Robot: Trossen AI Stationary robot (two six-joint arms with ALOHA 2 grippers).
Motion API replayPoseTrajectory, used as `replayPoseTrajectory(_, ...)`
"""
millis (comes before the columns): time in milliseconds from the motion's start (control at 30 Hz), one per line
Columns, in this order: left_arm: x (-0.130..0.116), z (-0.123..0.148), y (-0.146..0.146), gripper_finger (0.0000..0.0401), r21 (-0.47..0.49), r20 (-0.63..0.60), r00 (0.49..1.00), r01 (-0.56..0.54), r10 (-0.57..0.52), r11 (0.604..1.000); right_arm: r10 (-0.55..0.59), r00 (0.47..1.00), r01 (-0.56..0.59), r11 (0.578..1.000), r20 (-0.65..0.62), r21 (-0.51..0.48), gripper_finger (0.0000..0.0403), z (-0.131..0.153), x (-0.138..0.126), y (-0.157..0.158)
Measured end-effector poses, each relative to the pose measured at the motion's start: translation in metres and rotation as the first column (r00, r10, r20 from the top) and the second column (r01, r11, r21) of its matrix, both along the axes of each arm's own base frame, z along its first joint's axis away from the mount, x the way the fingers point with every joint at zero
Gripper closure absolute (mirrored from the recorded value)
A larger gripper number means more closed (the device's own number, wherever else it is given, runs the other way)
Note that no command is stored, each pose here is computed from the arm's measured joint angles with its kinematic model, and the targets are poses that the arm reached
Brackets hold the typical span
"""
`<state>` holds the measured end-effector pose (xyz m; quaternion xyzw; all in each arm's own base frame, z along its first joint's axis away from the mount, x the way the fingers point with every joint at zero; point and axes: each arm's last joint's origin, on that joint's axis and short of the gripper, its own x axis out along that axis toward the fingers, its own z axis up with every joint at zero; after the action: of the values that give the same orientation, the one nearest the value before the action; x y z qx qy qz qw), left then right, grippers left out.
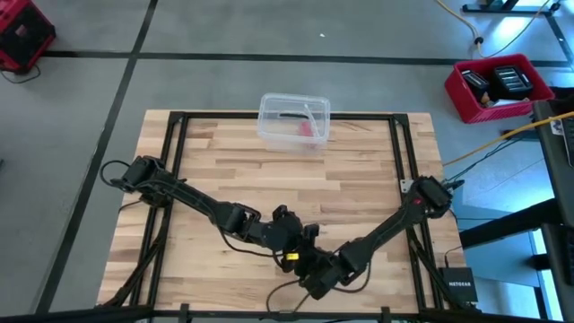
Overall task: Roll bandage
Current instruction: Put the rolled pink bandage into the transparent zip bag
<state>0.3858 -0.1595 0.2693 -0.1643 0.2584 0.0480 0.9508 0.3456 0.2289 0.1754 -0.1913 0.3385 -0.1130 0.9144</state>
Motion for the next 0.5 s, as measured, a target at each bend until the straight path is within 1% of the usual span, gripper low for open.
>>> replayPoseTrajectory(100, -0.001, -0.001, 0.0, 0.0397, 0.004, -0.007, 1.0, -0.007, 0.007, 1.0, -0.029, 1.0, 0.029, 0.999, 0.005, -0.022, 0.0389, -0.007, 0.004, -0.003)
replayPoseTrajectory(200, 0.0, 0.0, 0.0, 0.0397, 0.001, -0.004, 1.0, -0.003, 0.003, 1.0, -0.04, 0.999, 0.041, 0.998, 0.026, -0.041, 0.0389, -0.006, 0.003, -0.001)
replayPoseTrajectory(267, 0.0, 0.001, 0.0, 0.0397, 0.0, -0.004, 1.0, -0.002, 0.002, 1.0, -0.021, 1.0, 0.021, 0.998, 0.009, -0.051, 0.0389, -0.001, -0.003, 0.004)
replayPoseTrajectory(400, -0.001, 0.004, -0.001, 0.0397, -0.006, 0.0, 1.0, 0.008, -0.008, 1.0, 0.033, 0.999, -0.032, 0.999, 0.017, -0.027, 0.0389, 0.027, -0.022, 0.023)
replayPoseTrajectory(433, -0.004, 0.001, -0.001, 0.0397, 0.006, -0.028, 1.0, 0.009, -0.009, 1.0, 0.048, 0.999, -0.048, 0.999, 0.02, -0.02, 0.0389, 0.037, -0.028, 0.028)
replayPoseTrajectory(500, -0.004, -0.002, -0.004, 0.0397, 0.008, -0.038, 0.999, 0.017, -0.017, 1.0, 0.087, 0.996, -0.088, 0.996, 0.031, 0.025, 0.0389, 0.06, -0.043, 0.039)
